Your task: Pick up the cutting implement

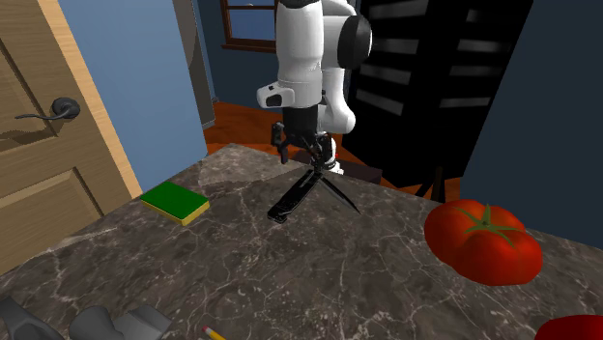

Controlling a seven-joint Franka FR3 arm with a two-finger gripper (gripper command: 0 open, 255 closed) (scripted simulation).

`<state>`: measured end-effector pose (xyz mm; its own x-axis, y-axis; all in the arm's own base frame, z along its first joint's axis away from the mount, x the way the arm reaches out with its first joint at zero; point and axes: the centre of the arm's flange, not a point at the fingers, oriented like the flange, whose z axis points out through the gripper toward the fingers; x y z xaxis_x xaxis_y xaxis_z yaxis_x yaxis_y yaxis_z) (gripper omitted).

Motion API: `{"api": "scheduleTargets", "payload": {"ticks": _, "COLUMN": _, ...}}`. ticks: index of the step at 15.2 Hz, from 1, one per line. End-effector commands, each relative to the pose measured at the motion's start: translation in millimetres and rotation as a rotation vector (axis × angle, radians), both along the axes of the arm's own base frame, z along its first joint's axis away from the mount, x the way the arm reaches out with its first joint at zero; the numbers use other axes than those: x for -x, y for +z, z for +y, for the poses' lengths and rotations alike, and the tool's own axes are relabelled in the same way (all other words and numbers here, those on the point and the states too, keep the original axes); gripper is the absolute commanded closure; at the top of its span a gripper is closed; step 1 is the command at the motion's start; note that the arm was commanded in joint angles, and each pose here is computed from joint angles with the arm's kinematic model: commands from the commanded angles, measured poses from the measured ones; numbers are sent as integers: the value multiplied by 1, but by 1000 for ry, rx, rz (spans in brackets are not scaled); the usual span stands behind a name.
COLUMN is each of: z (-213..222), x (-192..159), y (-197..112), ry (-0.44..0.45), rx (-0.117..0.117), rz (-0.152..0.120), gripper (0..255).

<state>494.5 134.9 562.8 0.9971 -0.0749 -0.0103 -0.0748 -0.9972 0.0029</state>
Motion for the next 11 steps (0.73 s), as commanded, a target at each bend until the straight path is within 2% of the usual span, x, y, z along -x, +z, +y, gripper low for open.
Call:
{"api": "scheduleTargets", "payload": {"ticks": 1, "z": 13, "x": -25, "y": 1, "ry": 4, "rx": 4, "rz": -8, "gripper": 0}}
{"api": "scheduleTargets", "payload": {"ticks": 3, "z": 21, "x": -39, "y": 2, "ry": 6, "rx": 7, "rz": -13, "gripper": 0}}
{"api": "scheduleTargets", "payload": {"ticks": 11, "z": 21, "x": -39, "y": -38, "ry": 6, "rx": 7, "rz": -13, "gripper": 0}}
